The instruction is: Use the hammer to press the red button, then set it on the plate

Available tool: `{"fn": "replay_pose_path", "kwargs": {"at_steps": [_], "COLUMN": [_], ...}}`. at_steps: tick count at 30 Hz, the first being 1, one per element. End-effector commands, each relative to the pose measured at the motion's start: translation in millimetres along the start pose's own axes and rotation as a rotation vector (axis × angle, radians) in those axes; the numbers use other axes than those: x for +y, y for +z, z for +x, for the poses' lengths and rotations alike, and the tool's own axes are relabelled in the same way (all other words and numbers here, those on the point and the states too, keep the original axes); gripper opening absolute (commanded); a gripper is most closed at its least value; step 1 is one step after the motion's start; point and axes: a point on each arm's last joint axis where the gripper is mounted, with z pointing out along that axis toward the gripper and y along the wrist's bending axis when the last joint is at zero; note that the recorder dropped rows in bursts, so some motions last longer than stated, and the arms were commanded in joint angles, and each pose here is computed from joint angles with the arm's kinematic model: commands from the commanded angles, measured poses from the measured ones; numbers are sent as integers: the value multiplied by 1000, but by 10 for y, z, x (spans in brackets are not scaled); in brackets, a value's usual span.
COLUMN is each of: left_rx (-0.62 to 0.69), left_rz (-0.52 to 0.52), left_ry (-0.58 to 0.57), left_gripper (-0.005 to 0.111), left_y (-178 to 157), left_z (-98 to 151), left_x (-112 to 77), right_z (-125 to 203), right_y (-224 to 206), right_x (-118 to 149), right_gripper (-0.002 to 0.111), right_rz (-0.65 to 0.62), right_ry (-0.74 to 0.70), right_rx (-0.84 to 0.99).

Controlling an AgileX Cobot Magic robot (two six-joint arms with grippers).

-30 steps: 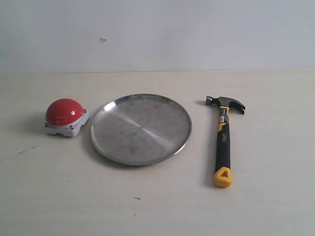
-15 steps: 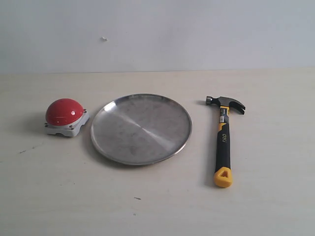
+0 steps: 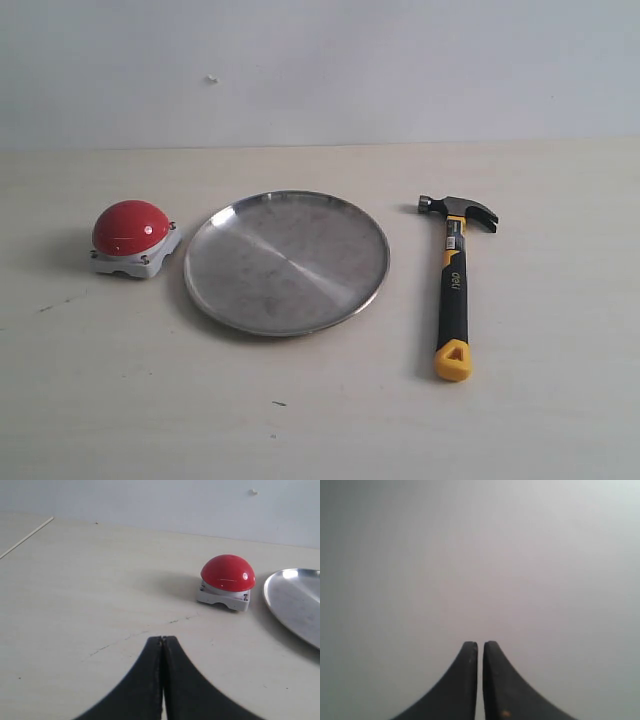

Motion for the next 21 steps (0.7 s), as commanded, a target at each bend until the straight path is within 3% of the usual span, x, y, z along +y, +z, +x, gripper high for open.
{"fn": "replay_pose_path", "kwargs": {"at_steps": [1,5,10,14,16,21], "left_rx": [-10,-10,-10,-10,-10,-10], "left_rz": [8,8,8,8,8,8], "left_ry": [9,9,9,9,9,9], "left_gripper": [0,0,0,0,0,0], "left_y": [-2,-2,-2,-2,-2,-2], "left_z": [1,1,1,1,1,1], "left_x": [-3,-3,-3,-3,-3,-3], "right_z": [374,1036,1764,2207,2397,2789], "right_y": [748,1246,1478,1432,1373,1335], "right_x": [-114,-464,-944,-972,-930,-565], "right_gripper": [5,5,5,5,5,5], "right_rz": [136,327,585,532,526,455], "right_ry": [-100,-269,-378,-305,-275,-267], "right_rx": [336,857,1505,1985,2072,2001]}}
